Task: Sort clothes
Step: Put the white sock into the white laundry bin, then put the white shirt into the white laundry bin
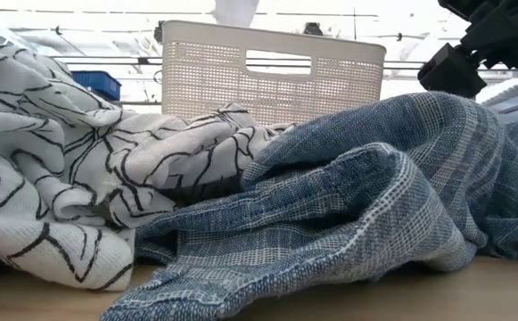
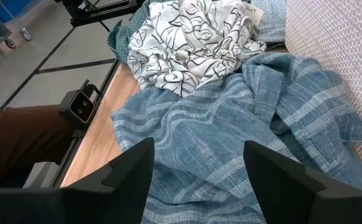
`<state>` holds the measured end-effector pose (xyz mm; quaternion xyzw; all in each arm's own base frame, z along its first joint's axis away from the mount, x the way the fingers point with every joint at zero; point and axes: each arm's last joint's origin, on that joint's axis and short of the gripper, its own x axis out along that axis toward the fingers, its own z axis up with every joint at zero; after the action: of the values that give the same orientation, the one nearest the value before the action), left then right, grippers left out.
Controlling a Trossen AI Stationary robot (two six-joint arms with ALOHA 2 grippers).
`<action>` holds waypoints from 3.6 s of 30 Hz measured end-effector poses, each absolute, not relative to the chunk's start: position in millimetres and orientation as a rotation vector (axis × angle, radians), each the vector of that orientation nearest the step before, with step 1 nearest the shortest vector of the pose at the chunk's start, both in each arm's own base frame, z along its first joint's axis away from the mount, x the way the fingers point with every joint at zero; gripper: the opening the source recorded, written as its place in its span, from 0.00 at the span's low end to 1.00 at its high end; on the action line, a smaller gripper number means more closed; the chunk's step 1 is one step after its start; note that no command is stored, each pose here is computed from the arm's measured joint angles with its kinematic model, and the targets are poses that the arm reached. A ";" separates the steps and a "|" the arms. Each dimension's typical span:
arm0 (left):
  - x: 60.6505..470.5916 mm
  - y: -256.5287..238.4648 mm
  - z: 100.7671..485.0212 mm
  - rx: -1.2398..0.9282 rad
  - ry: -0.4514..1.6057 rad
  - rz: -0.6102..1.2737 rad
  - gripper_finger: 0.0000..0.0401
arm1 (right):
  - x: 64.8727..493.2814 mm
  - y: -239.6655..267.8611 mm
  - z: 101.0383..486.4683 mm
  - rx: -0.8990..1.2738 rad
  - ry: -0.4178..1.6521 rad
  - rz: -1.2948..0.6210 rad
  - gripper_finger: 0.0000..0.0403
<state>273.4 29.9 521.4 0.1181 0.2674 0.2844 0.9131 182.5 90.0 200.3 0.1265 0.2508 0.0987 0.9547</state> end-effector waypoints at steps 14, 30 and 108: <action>318.7 86.3 431.4 0.044 0.915 0.353 0.00 | 182.2 89.9 199.8 0.261 0.516 0.198 0.58; 324.7 103.7 353.4 -0.117 1.148 0.208 0.03 | 181.5 89.5 198.2 0.269 0.534 0.189 0.58; 214.1 -104.8 282.3 -0.009 0.307 0.157 0.37 | 447.0 174.7 157.4 -0.072 0.807 0.202 0.50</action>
<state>214.1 -104.8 282.3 -0.0046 0.1527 0.0781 0.9852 447.0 174.7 157.4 -0.0350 0.3917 0.0980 0.9142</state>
